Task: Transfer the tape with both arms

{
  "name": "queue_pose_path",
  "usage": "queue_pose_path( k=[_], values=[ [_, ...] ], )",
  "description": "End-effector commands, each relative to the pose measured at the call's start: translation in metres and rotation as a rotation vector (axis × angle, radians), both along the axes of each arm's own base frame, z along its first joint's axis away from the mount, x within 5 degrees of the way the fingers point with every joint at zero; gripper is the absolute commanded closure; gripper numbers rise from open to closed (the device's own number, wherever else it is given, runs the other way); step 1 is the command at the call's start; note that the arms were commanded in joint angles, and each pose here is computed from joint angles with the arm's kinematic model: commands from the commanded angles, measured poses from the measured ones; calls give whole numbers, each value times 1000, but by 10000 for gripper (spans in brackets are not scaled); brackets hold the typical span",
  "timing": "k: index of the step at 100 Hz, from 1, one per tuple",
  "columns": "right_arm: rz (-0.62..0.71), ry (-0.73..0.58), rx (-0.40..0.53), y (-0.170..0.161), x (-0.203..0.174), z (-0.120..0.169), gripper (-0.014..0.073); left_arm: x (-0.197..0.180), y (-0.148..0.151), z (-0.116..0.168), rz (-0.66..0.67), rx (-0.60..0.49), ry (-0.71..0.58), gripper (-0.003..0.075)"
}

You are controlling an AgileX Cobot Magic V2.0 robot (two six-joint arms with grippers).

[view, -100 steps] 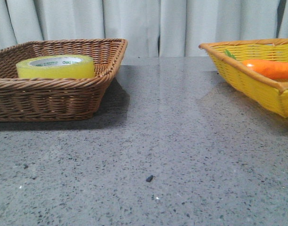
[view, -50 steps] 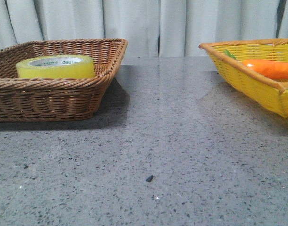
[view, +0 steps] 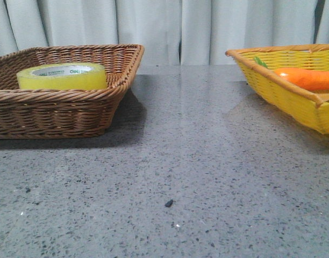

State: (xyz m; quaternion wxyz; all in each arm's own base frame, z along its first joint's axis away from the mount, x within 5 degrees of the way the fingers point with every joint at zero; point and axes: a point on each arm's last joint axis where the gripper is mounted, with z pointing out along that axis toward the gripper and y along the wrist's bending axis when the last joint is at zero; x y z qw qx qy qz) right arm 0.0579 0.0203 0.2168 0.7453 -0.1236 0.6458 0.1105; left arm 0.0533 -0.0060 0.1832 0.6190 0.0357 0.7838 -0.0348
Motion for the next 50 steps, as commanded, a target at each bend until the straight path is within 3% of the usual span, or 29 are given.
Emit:
queue_pose_path(
  k=[1,25,50],
  values=[
    [-98,-62,15,-6,2,1,662,0,0,4,7,-18,-78,741],
    [-301,115,-25,-18,3,-16,662,0,0,4,7,-18,-78,741],
    [-382,280,-44,-23,-4,-33,662,0,0,4,7,-18,-78,741]
  ],
)
